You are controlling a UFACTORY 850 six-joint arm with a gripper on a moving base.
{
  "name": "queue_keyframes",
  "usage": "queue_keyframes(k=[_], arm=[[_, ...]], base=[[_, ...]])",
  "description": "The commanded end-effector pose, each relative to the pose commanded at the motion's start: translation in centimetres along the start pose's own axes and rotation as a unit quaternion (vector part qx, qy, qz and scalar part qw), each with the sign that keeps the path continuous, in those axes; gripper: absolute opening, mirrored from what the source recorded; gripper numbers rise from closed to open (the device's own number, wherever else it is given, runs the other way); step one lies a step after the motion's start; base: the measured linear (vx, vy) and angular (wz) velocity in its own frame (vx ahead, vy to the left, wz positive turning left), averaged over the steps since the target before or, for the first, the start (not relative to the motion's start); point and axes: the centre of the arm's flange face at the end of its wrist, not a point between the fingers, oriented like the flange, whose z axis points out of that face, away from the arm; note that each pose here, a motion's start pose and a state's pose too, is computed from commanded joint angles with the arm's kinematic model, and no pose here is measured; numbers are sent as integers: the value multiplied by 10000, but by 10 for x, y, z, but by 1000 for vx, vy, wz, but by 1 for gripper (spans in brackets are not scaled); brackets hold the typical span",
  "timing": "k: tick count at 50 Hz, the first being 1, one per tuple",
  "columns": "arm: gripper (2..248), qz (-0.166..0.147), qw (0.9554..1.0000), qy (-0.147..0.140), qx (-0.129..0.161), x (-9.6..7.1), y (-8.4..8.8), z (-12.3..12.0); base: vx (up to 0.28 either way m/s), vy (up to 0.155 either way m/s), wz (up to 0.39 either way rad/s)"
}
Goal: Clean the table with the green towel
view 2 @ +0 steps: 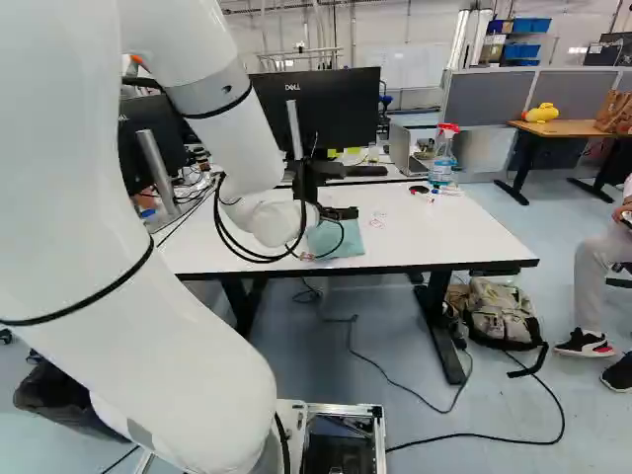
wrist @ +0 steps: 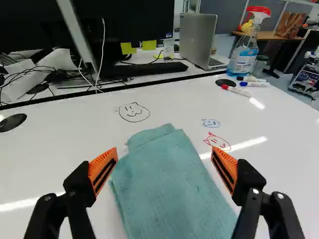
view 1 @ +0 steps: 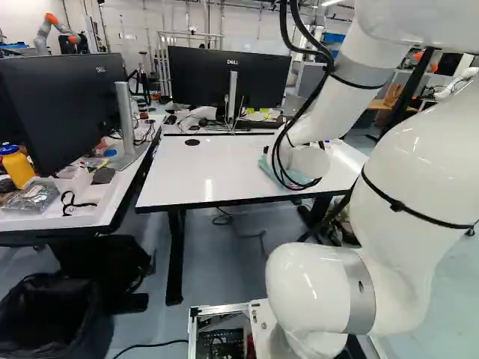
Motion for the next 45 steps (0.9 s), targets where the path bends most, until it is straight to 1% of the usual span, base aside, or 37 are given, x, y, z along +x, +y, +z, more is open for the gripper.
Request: queue_keyframes(k=[24,45], arm=[[247,82,9989,-459,-64,-7,1,2],[247,186,9951,-959,-132,-15,1,2]], base=[[0,0,0],[0,0,0]])
